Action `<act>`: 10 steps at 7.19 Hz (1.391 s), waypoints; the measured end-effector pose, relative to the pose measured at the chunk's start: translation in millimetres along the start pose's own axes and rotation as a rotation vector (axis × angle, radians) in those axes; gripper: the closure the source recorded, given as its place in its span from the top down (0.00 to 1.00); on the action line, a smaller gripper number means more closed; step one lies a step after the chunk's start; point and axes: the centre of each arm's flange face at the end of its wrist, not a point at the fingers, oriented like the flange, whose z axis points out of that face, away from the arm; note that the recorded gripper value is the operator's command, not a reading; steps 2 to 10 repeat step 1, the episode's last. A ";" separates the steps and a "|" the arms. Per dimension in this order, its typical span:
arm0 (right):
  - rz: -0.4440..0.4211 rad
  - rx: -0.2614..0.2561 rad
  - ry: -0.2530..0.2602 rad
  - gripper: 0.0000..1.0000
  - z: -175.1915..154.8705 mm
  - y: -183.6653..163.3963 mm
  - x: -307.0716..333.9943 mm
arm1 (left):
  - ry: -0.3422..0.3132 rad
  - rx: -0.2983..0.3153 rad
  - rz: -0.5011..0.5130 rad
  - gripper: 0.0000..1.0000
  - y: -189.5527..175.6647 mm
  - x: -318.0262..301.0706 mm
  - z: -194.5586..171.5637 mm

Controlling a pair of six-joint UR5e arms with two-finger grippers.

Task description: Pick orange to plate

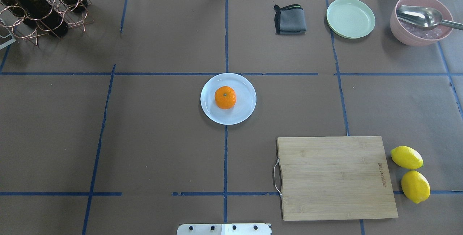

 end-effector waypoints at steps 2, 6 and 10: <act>0.001 -0.001 0.000 1.00 0.6 0.0 0.4 | 0.000 -0.001 0.000 1.00 0.0 0.1 0.2; 0.001 -0.001 0.000 1.00 0.6 0.0 0.4 | 0.000 -0.001 0.000 1.00 0.0 0.1 0.2; 0.001 -0.001 0.000 1.00 0.6 0.0 0.4 | 0.000 -0.001 0.000 1.00 0.0 0.1 0.2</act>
